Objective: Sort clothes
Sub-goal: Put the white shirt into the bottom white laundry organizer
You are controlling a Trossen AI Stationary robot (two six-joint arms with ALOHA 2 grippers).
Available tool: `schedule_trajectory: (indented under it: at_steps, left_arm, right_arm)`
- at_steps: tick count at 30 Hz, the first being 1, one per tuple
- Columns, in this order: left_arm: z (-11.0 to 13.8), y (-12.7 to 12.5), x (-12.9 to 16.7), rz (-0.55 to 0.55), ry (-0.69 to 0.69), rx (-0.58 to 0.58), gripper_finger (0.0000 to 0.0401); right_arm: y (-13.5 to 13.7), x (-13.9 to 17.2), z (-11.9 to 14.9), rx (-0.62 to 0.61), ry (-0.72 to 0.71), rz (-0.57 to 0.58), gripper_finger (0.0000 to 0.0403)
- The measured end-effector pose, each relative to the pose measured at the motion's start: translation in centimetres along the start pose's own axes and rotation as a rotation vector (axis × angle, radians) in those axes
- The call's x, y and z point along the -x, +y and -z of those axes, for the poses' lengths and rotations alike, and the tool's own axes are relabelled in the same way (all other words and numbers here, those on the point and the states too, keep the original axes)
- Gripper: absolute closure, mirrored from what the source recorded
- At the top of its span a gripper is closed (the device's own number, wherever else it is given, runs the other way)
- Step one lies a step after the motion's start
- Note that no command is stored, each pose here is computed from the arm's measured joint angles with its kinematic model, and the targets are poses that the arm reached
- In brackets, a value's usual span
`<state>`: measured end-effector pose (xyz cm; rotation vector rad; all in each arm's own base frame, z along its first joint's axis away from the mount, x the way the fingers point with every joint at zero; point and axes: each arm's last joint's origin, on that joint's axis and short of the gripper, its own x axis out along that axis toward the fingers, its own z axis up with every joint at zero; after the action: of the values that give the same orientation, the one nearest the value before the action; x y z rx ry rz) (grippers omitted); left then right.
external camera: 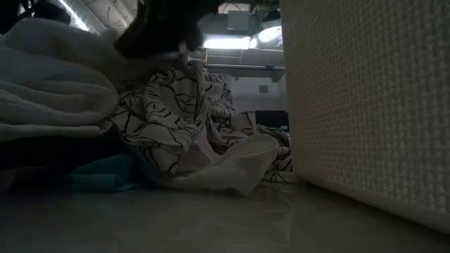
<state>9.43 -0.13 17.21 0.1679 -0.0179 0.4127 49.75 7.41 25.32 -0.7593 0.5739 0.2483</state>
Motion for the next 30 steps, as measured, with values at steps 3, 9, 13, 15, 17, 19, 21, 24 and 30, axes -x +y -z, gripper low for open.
schedule_trajectory:
  at_steps: [3, 9, 13, 15, 17, 19, 21, 24, 30]
  left_arm:
    - [0.0, 0.0, 0.0, 0.000, 0.000, -0.001, 0.0397]
    - [0.0, 0.0, 0.0, 0.000, 0.000, -0.001, 0.0397]
    - [0.0, 0.0, 0.0, 0.000, 0.001, 0.017, 0.0397]
    - [0.0, 0.0, 0.0, 0.000, 0.001, 0.038, 0.0397]
    - [0.0, 0.0, 0.0, 0.000, 0.001, 0.063, 0.0397]
    - [0.0, 0.0, 0.0, 0.000, 0.002, 0.082, 0.0397]
    - [0.0, 0.0, 0.0, 0.001, 0.002, 0.095, 0.0397]
    - [0.0, 0.0, 0.0, 0.001, 0.002, 0.081, 0.0397]
    - [0.0, 0.0, 0.0, 0.001, -0.001, 0.034, 0.0397]
  right_arm:
    - [0.1, -1.2, 1.0, -0.006, 0.064, 0.039, 0.0149]
    - [0.0, -2.6, 2.7, 0.052, 0.168, 0.094, 0.0178]
    - [0.3, -3.0, 2.9, 0.093, 0.179, 0.085, 0.0258]
    - [0.3, -3.1, 3.0, 0.096, 0.197, 0.097, 0.0311]
    - [0.3, -3.1, 3.1, 0.105, 0.230, 0.122, 0.0366]
    - [0.2, -3.0, 3.2, 0.137, 0.264, 0.147, 0.0389]
    - [0.3, -2.8, 2.7, 0.159, 0.301, 0.174, 0.0381]
    - [-0.2, -1.9, 1.1, 0.163, 0.301, 0.223, 0.0380]
    - [-1.6, 2.6, -3.8, 0.195, 0.309, 0.338, 0.0389]
